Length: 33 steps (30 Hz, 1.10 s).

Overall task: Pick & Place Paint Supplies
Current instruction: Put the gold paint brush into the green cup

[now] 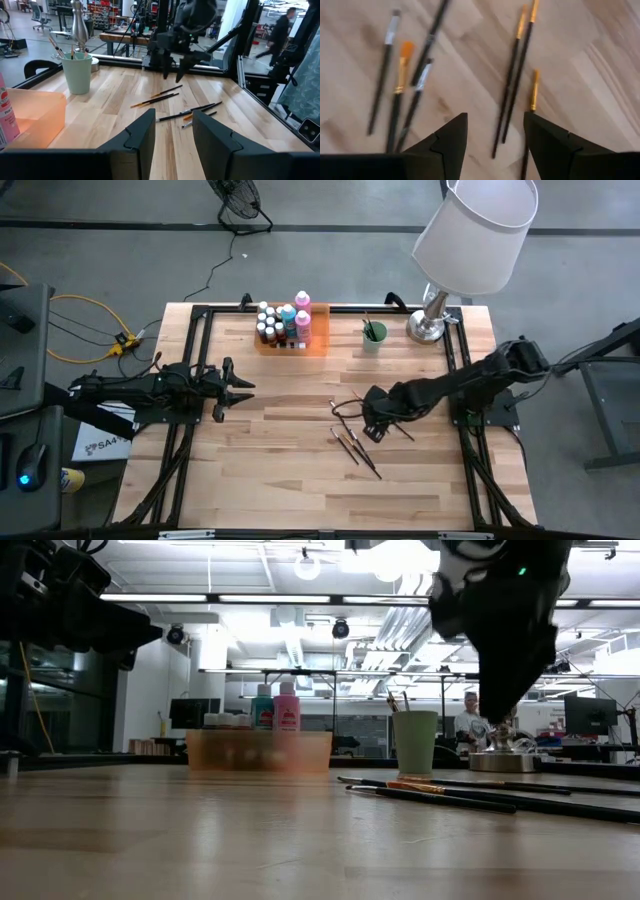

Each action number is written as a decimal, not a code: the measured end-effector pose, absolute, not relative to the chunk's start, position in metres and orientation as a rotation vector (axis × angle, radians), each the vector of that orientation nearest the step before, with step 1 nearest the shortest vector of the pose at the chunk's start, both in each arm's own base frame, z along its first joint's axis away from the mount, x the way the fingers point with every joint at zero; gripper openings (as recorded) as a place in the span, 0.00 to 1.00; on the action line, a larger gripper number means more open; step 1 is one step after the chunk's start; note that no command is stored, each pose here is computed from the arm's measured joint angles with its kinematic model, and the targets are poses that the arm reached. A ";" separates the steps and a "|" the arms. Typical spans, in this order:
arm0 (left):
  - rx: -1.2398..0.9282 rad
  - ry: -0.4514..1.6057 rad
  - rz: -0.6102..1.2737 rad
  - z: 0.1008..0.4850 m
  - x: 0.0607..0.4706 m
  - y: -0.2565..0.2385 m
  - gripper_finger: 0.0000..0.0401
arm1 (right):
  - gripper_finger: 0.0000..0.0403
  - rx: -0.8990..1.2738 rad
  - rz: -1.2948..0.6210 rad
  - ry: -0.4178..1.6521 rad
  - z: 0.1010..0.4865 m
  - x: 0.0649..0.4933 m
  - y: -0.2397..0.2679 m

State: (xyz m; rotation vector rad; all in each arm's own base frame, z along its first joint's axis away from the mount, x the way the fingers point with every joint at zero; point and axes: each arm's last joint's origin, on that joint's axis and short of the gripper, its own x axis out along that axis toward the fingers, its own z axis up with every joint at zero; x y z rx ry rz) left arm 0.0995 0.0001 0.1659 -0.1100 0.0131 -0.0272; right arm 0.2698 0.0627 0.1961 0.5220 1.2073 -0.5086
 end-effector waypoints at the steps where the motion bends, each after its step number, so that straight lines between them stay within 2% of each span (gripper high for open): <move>1: -0.110 0.013 -0.028 0.166 0.099 0.000 0.31 | 0.47 0.523 -0.519 1.214 0.194 0.271 0.061; 16: -0.110 0.013 -0.027 0.166 0.099 0.000 0.31 | 0.47 0.512 -0.570 1.284 0.185 0.275 0.030; 33: -0.110 0.013 -0.027 0.166 0.099 0.000 0.31 | 0.47 0.479 -0.577 1.315 0.174 0.280 0.023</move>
